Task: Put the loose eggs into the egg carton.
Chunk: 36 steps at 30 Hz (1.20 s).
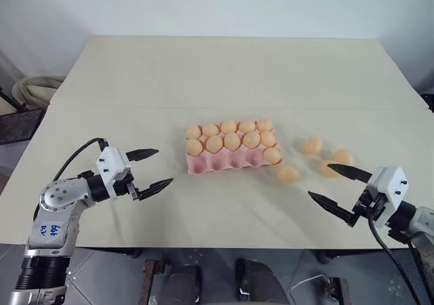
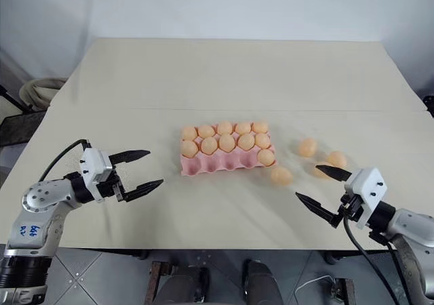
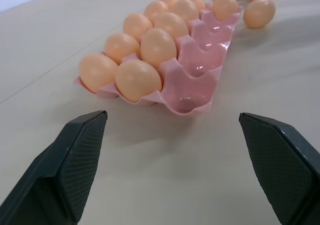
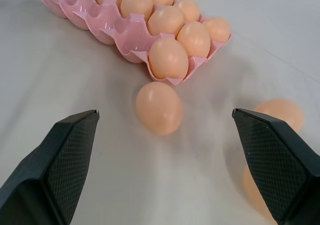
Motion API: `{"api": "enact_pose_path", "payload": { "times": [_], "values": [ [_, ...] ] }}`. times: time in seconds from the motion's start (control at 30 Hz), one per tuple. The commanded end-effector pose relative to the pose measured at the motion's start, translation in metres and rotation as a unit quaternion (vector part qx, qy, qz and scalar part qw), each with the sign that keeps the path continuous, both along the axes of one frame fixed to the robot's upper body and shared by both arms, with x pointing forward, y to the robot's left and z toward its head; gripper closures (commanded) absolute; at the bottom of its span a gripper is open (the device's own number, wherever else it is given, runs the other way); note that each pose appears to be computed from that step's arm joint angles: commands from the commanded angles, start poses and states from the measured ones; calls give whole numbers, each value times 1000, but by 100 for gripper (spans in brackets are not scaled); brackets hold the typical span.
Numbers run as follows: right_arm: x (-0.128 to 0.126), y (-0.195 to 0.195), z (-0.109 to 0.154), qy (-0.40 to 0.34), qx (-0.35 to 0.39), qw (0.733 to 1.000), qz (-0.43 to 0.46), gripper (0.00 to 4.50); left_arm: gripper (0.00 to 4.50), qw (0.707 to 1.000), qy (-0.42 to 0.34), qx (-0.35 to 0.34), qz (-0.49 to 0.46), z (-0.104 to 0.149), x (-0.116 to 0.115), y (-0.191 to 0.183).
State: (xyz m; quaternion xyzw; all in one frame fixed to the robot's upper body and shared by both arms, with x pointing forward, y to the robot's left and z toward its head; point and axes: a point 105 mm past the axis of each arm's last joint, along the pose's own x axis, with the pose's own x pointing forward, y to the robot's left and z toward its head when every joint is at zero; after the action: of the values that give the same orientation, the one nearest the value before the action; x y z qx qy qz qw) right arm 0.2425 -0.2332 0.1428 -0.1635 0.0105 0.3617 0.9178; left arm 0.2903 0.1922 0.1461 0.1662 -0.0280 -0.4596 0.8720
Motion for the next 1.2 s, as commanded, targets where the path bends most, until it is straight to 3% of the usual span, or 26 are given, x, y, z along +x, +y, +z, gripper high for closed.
{"api": "enact_pose_path", "payload": {
  "times": [0.03, 0.23, 0.37, 0.53, 0.73, 0.87, 1.03, 1.2],
  "values": [
    [-2, -3, 14, -36, 0, 999, -16, 3, 0, 1000, -17, 5, -13, 8, -1, -6],
    [-7, -38, 17, -68, 27, 987, -142, 3, 0, 998, -4, 6, -55, 5, -1, -21],
    [-23, -65, 7, -64, 36, 972, -225, 3, 0, 994, 1, 22, -105, 0, -3, -38],
    [-37, -68, -12, -32, 38, 969, -243, 3, 0, 990, -3, 18, -138, 3, 2, -54],
    [-30, -58, -17, 4, 46, 977, -207, 3, 0, 989, -4, 12, -148, 5, 2, -57],
    [-10, -50, -8, 19, 44, 984, -171, 3, 0, 991, -2, 11, -135, 3, -1, -52],
    [10, -7, 6, 44, 44, 997, -52, 3, 0, 995, 3, 8, -98, -1, -6, -39],
    [28, 29, -2, 80, 16, 996, 30, 3, 0, 997, 9, 9, -70, -4, -13, -29]
  ]
}}
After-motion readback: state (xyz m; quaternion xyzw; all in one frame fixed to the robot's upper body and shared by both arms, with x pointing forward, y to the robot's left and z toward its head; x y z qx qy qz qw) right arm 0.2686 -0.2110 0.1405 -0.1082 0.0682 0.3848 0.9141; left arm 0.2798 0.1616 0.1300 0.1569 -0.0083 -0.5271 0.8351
